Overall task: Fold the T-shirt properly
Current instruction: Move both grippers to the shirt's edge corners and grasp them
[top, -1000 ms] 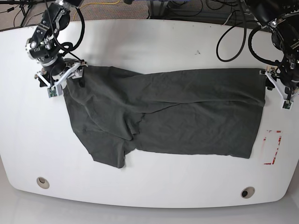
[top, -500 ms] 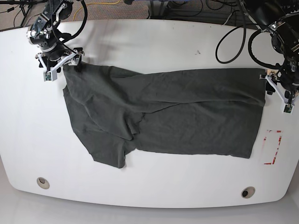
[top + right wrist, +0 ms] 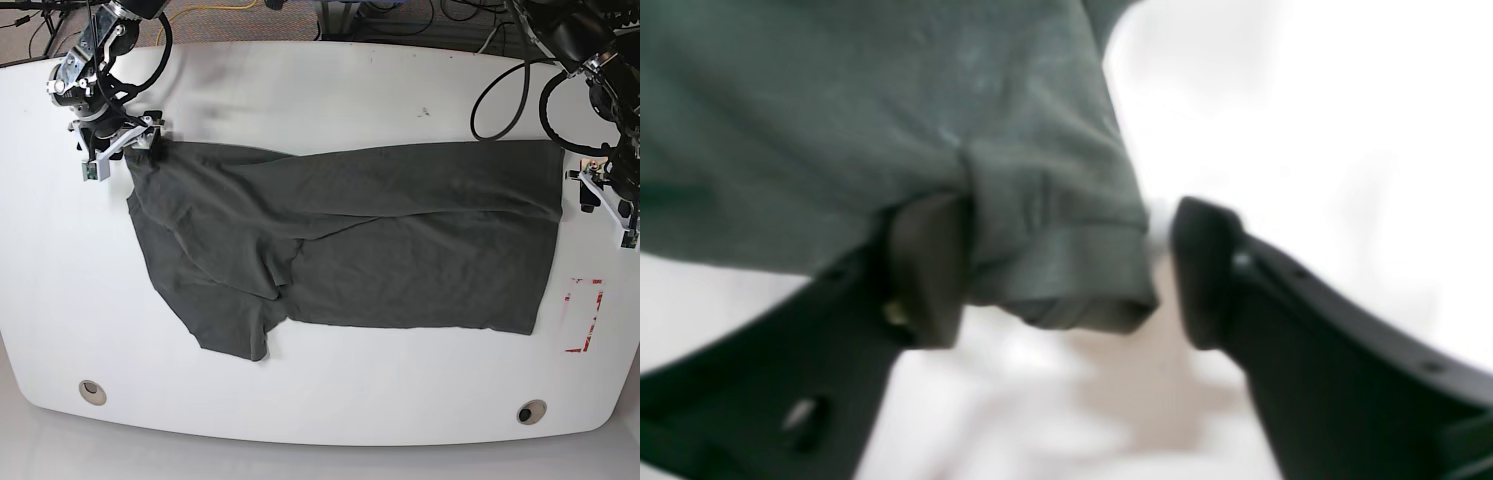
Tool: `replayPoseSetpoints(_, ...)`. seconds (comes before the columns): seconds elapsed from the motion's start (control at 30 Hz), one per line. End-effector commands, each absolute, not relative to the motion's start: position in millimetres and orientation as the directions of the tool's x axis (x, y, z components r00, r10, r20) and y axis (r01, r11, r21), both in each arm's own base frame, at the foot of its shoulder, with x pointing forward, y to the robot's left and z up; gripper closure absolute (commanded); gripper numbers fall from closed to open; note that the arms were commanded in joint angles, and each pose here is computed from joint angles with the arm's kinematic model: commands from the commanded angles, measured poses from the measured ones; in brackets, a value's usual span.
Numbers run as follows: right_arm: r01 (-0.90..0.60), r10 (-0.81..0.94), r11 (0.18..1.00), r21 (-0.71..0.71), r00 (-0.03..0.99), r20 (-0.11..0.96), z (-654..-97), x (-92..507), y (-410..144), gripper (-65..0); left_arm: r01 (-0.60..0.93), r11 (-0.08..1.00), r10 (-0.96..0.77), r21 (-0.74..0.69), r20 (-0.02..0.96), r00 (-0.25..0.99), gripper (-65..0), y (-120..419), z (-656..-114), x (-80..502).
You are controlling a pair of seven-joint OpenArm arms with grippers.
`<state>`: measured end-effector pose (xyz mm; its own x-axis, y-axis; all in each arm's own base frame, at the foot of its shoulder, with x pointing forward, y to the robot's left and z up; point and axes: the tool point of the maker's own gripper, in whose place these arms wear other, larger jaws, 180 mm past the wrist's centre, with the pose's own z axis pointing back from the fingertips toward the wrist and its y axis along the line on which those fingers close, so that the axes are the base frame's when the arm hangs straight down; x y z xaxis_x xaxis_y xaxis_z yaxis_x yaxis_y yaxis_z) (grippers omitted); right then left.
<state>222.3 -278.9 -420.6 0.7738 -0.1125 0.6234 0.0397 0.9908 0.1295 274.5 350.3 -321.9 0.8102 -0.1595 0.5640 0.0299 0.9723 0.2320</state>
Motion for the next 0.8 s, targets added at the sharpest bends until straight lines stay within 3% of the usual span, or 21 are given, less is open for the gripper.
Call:
replayPoseSetpoints(0.0, 0.034, -0.1, 0.993, 0.116, 0.775, 0.623, -418.0, 224.0, -281.7, -29.3, 0.027, 0.974, -0.147, 0.223, 0.544, 0.826, -37.6, 356.4, -328.7, 272.8)
replayPoseSetpoints(0.1, 0.033, -0.099, 0.993, 0.116, 0.776, 0.623, -418.1, 224.2, -281.2, -20.1, 0.029, 0.978, -0.136, 0.205, 0.53, 0.837, -37.6, 355.0, -336.9, 271.1)
replayPoseSetpoints(0.27, 0.032, -0.098, 0.993, 0.115, 0.774, 0.626, -417.2, 225.5, -281.8, -10.5, 0.068, 0.978, -0.16, 0.195, 0.504, 0.849, -37.6, 345.8, -346.4, 271.5)
replayPoseSetpoints(0.77, 0.03, -0.098, 0.993, 0.118, 0.77, 0.631, -415.7, 227.6, -280.4, -8.6, 0.166, 0.982, -0.19, 0.091, 0.458, 0.869, -37.8, 307.1, -379.7, 250.3)
